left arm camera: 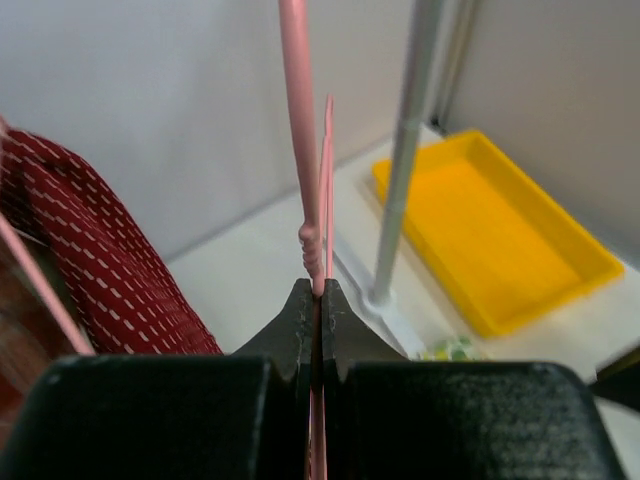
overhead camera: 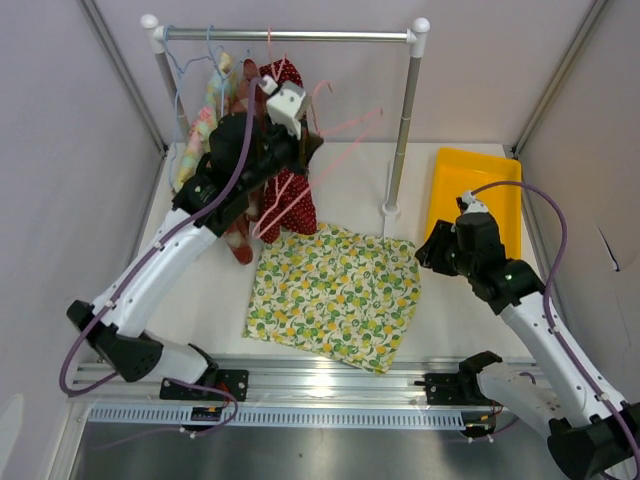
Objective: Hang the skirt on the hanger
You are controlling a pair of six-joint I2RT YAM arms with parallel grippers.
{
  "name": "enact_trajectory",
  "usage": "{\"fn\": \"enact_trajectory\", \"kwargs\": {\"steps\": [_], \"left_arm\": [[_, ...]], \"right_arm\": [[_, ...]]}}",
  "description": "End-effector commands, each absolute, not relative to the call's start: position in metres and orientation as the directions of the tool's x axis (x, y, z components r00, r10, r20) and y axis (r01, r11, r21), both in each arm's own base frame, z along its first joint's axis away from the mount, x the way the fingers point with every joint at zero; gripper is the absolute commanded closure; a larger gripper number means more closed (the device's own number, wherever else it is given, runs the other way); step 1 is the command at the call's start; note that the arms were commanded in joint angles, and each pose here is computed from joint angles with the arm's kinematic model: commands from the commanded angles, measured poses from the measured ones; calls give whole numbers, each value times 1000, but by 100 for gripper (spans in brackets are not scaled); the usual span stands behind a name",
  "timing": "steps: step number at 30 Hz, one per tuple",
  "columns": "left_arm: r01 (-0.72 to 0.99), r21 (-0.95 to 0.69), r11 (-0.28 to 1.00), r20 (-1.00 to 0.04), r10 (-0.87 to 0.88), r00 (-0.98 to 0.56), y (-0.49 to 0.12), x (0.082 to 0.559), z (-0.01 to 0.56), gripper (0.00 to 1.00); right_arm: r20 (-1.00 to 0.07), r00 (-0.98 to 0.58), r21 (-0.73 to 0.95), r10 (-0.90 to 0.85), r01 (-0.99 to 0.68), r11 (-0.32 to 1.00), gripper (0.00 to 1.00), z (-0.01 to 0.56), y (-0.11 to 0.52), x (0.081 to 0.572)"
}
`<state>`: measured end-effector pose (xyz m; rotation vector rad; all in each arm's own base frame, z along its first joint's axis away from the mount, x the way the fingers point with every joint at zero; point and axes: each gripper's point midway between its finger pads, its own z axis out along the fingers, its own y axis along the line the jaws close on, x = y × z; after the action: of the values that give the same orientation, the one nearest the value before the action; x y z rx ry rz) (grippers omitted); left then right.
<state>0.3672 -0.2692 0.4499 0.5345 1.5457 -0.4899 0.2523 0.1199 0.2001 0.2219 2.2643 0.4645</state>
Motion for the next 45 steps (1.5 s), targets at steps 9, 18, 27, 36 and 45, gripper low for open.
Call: {"fn": "enact_trajectory", "kwargs": {"steps": [9, 18, 27, 36, 45], "left_arm": [[851, -251, 461, -962, -21, -273, -285, 216, 347, 100], [849, -508, 147, -858, 6, -514, -317, 124, 253, 100], [780, -620, 77, -777, 73, -625, -328, 89, 196, 100], [721, -692, 38, -711, 138, -689, -325, 71, 151, 100], [700, -708, 92, -685, 154, -712, -328, 75, 121, 100]], "right_arm": [[-713, -661, 422, 235, -136, 896, 58, 254, 128, 215], [-694, -712, 341, 106, -195, 920, 60, 236, 155, 191], [-617, -787, 301, -1, -237, 924, 61, 191, 175, 148], [-525, -848, 351, -71, -292, 890, 60, 146, 195, 95], [-458, -879, 387, -133, -332, 860, 60, 116, 212, 61]]}}
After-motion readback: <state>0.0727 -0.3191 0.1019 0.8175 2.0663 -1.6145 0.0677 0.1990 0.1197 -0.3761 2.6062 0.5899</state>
